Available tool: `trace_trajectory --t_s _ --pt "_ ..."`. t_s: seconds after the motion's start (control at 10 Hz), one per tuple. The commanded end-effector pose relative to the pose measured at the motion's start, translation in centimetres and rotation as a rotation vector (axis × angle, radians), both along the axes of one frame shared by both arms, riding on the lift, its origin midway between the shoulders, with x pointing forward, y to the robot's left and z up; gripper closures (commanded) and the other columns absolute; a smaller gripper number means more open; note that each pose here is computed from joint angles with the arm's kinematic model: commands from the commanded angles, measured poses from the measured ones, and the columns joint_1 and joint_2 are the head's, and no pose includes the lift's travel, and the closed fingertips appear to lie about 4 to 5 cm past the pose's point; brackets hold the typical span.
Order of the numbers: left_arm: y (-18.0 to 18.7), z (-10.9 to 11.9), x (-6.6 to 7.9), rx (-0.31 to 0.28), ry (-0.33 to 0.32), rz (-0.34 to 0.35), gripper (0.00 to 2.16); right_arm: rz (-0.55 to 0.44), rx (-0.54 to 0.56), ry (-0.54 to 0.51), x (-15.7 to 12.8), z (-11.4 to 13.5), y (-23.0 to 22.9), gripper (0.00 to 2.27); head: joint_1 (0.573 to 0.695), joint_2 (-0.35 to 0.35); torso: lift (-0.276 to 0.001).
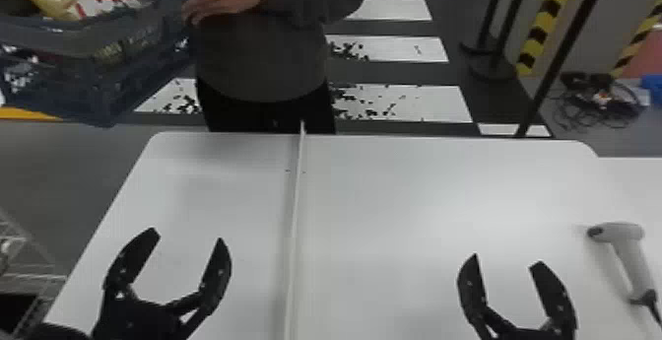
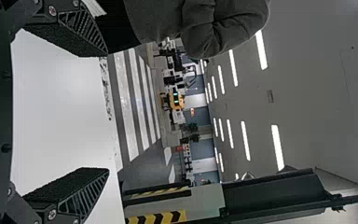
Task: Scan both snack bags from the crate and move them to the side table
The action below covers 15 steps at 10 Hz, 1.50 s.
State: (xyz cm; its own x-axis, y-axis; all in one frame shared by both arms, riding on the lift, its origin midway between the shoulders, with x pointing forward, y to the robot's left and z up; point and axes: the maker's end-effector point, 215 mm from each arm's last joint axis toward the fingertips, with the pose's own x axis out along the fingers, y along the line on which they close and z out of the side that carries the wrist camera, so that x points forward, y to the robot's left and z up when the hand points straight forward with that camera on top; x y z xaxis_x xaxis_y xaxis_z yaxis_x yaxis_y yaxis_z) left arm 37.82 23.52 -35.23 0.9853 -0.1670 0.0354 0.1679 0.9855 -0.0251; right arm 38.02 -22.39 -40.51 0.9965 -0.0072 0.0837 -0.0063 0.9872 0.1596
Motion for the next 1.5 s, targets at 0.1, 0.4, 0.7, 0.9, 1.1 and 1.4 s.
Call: trace_trajectory --t_s 0.1,0.4,0.7,0.9,1.1,1.4 --pt "-0.21 -0.12 -0.02 -0.001 0.005 -0.017 0.1 0.001 0.0 0.0 -0.01 -0.02 0.05 0.12 0.695 0.015 -0.099" --pt "-0.31 -0.24 0.02 0.0 0.009 -0.021 0.1 0.002 0.001 0.0 -0.01 -0.02 0.13 0.12 0.695 0.014 -0.099" --pt "-0.34 -0.22 0.02 0.0 0.009 -0.024 0.1 0.004 0.0 0.0 0.03 -0.04 0.24 0.12 0.695 0.015 -0.099" --pt "-0.35 -0.25 0.06 0.001 0.008 -0.025 0.1 0.005 -0.001 0.0 0.03 -0.03 0.27 0.12 0.695 0.015 -0.099" --pt "-0.41 -0.17 0.06 0.0 0.007 -0.027 0.1 0.007 0.0 0.002 0.1 -0.07 0.36 0.12 0.695 0.015 -0.099" --pt "-0.56 -0.26 0.01 0.0 0.009 -0.032 0.1 0.007 0.0 0.002 0.14 -0.09 0.36 0.12 0.695 0.016 -0.099"
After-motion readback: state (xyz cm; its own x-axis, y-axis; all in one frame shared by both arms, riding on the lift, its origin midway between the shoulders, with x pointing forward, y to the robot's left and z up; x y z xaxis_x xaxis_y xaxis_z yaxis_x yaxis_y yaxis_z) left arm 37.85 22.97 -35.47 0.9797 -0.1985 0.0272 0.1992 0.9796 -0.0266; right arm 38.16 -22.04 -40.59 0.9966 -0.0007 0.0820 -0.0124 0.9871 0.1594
